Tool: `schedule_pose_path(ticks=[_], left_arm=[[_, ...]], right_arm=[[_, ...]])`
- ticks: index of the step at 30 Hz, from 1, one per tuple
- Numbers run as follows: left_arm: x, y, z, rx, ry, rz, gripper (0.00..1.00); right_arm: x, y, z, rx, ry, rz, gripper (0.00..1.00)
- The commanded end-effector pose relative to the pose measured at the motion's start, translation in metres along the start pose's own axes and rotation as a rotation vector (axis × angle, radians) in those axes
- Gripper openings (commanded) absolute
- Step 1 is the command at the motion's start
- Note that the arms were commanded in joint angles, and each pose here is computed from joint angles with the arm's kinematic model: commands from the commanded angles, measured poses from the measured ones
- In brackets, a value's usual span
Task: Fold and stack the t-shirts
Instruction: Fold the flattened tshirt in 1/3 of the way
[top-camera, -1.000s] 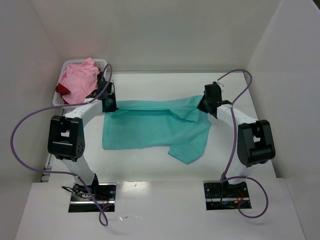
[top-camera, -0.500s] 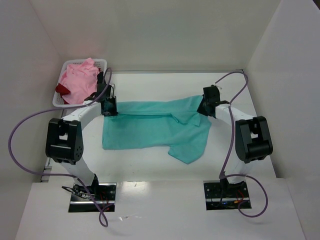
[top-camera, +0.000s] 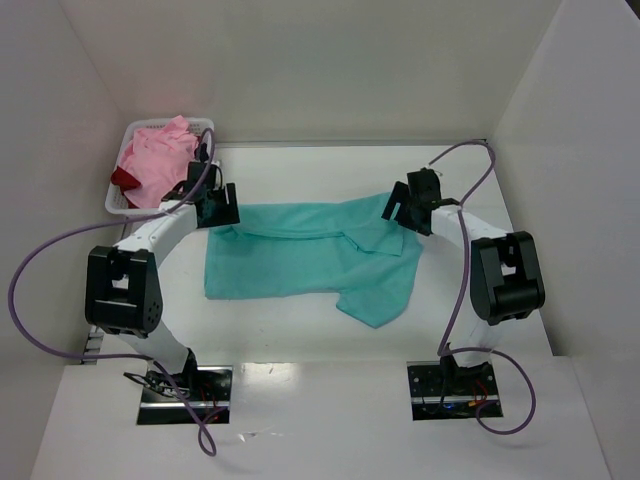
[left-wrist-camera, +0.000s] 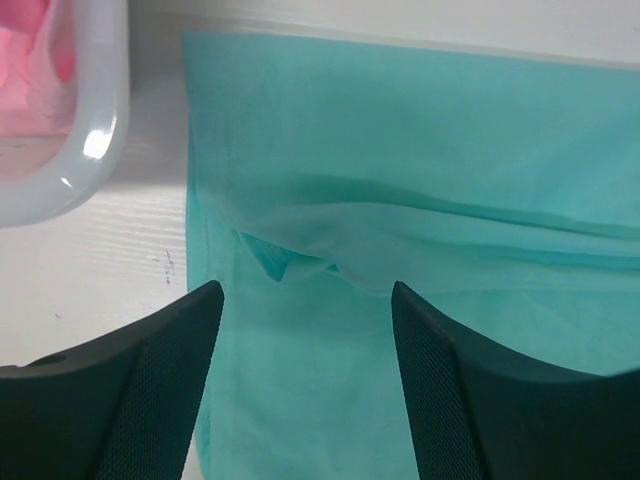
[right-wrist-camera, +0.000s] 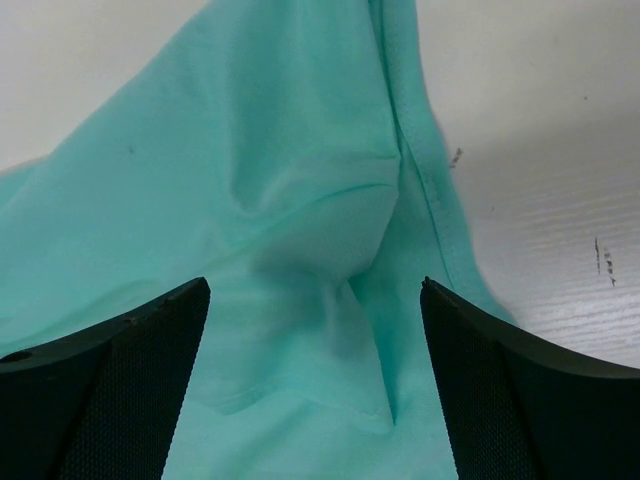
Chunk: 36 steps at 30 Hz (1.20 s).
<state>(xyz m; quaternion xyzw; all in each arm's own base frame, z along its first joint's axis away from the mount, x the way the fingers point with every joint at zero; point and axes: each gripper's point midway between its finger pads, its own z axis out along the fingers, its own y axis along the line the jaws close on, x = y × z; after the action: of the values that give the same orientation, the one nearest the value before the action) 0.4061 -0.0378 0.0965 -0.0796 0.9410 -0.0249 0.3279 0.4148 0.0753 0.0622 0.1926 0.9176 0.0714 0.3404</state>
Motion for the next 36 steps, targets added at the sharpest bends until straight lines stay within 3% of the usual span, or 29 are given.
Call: schedule_pose_path(ticks=[1,2,6,11,15,23,26,29,36], left_arm=[[-0.020,0.003,-0.001,-0.024,-0.044,-0.073,0.76],[-0.019,0.009,0.002,-0.043,-0.039,-0.096,0.70],[-0.022,0.018,0.018,-0.054,-0.037,-0.213,0.60],[-0.015,0.028,0.037,-0.100,-0.023,-0.251,0.45],[-0.015,0.028,0.052,-0.103,-0.013,-0.250,0.46],[-0.041,0.025,0.070,-0.085,-0.052,-0.260,0.59],[-0.047,0.024,0.076,-0.084,-0.056,-0.251,0.59],[-0.052,0.028,0.081,-0.087,-0.066,-0.250,0.53],[-0.052,0.030,0.081,-0.098,-0.067,-0.250,0.46]], right_arm=[[-0.043,0.025,-0.020,-0.089,-0.100,0.022,0.92],[-0.048,0.028,-0.022,-0.096,-0.112,0.023,0.93],[-0.063,0.036,-0.017,-0.101,-0.138,0.015,0.95],[-0.072,0.043,0.005,-0.101,-0.141,0.004,0.95],[-0.075,0.046,0.022,-0.093,-0.128,-0.007,0.95],[-0.077,0.033,0.044,-0.001,-0.133,-0.027,0.92],[-0.072,0.017,0.054,0.060,-0.121,-0.024,0.86],[-0.070,0.011,0.065,0.076,-0.108,-0.019,0.77],[-0.083,0.012,0.071,0.087,-0.107,-0.022,0.76]])
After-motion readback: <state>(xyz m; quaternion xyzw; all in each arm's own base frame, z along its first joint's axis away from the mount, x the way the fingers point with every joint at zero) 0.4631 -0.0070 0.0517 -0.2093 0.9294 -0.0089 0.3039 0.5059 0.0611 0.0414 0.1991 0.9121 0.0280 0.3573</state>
